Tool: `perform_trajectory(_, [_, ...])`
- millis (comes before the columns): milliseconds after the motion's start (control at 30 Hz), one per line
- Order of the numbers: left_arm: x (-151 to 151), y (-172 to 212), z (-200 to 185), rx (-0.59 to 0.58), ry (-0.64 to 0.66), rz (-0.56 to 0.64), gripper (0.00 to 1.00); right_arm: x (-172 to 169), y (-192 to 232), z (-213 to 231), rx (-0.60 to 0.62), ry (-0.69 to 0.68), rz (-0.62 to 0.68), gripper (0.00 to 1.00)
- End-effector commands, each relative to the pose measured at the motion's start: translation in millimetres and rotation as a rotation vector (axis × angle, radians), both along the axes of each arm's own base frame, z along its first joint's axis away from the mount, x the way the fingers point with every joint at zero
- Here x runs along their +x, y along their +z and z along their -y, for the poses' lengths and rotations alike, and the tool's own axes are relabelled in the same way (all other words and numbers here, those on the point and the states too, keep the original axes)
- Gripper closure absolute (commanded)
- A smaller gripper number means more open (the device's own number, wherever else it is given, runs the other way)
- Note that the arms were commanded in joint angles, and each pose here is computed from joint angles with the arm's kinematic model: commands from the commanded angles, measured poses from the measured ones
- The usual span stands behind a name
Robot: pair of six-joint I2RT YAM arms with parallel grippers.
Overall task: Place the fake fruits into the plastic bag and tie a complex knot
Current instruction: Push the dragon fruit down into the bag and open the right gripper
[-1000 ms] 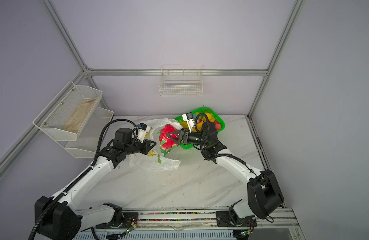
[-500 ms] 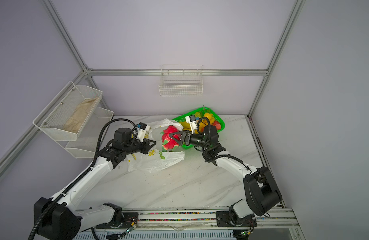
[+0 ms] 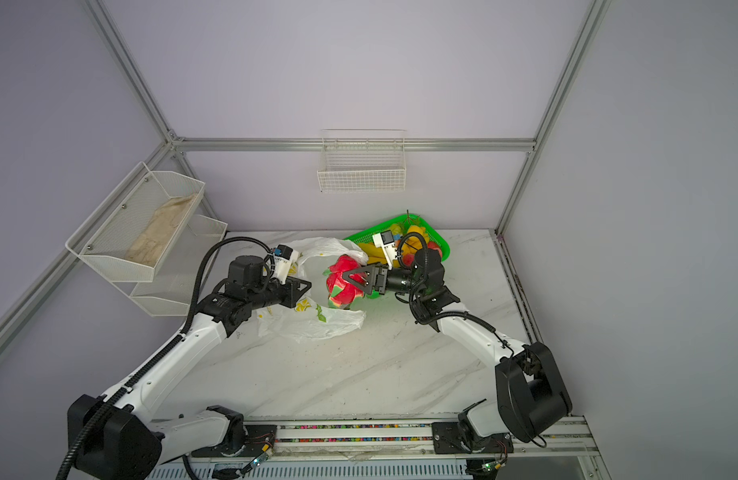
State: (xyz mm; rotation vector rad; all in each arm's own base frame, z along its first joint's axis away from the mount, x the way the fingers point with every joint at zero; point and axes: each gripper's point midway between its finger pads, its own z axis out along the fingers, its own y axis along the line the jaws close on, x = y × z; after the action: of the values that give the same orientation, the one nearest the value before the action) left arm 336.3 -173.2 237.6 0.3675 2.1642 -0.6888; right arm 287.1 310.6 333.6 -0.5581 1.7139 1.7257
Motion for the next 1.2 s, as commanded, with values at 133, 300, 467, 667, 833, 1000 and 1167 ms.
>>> perform_trajectory(133, [-4.7, 2.4, 4.7, -0.018, -0.029, 0.036, 1.0, 2.8, 32.7, 4.2, 0.118, -0.03, 0.064, 0.76])
perform_trajectory(300, [-10.3, 8.9, 14.1, -0.078, -0.073, 0.028, 1.0, 25.5, 29.4, 8.2, 0.127, -0.161, 0.112, 0.77])
perform_trajectory(467, [-17.4, 16.6, 24.0, -0.139, -0.127, 0.024, 1.0, 42.5, 13.2, 14.1, 0.13, -0.271, 0.166, 0.79])
perform_trajectory(667, [-27.9, 37.2, 39.2, -0.254, -0.195, -0.006, 1.0, 49.9, -29.1, 20.3, 0.043, -0.354, 0.207, 0.8])
perform_trajectory(833, [-39.6, 49.9, 53.4, -0.283, -0.25, 0.003, 1.0, 41.5, -48.6, 17.8, -0.039, -0.367, 0.269, 0.8])
perform_trajectory(1000, [-37.3, 57.0, 59.0, -0.333, -0.219, -0.049, 1.0, 23.5, -70.9, 8.9, -0.158, -0.344, 0.336, 0.8])
perform_trajectory(1167, [-41.6, 56.6, 76.5, -0.363, -0.257, -0.116, 1.0, 21.0, -88.5, 6.2, -0.245, -0.351, 0.279, 0.79])
